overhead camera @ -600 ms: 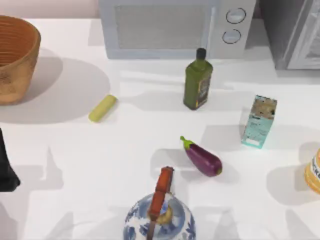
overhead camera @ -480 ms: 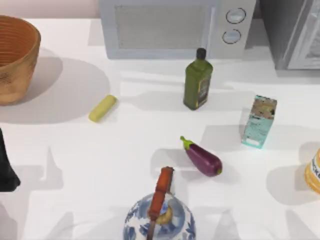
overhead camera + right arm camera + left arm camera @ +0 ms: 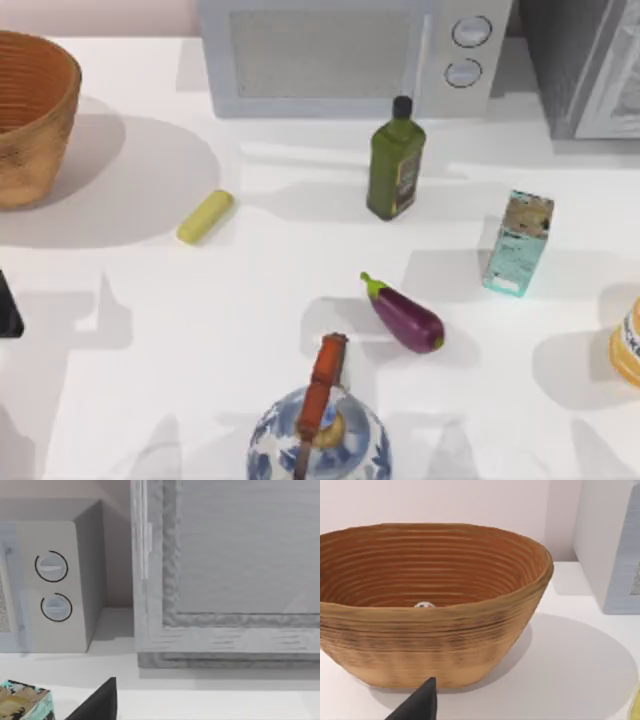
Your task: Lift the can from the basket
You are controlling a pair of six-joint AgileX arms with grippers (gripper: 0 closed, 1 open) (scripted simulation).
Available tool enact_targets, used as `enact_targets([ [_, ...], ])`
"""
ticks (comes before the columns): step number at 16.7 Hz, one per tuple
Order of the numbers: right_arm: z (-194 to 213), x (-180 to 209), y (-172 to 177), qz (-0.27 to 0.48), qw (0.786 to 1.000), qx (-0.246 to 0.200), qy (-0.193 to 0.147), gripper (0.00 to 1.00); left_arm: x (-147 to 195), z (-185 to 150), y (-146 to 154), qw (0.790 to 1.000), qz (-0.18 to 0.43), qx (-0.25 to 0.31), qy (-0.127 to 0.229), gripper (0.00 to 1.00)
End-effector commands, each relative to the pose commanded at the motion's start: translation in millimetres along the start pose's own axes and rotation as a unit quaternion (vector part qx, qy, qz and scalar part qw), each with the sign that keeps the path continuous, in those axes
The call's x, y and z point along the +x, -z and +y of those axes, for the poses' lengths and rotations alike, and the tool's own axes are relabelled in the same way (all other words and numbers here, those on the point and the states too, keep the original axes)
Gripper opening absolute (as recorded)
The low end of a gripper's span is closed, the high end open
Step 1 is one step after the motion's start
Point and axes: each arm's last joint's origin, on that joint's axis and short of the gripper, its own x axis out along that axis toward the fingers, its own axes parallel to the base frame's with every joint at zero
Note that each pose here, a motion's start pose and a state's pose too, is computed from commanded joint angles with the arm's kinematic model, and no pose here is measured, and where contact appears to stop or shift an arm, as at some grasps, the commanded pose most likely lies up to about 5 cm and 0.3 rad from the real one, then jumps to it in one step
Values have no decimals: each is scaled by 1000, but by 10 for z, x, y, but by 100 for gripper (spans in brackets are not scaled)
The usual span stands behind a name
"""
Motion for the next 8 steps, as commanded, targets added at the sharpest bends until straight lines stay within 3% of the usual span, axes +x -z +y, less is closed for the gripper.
enact_targets([
  [4, 0, 0, 0, 0, 1000, 0, 0, 100, 196, 37, -665, 997, 78, 3, 2, 100],
  [8, 0, 0, 0, 0, 1000, 0, 0, 100, 704, 125, -1302, 985, 175, 6, 3, 100],
])
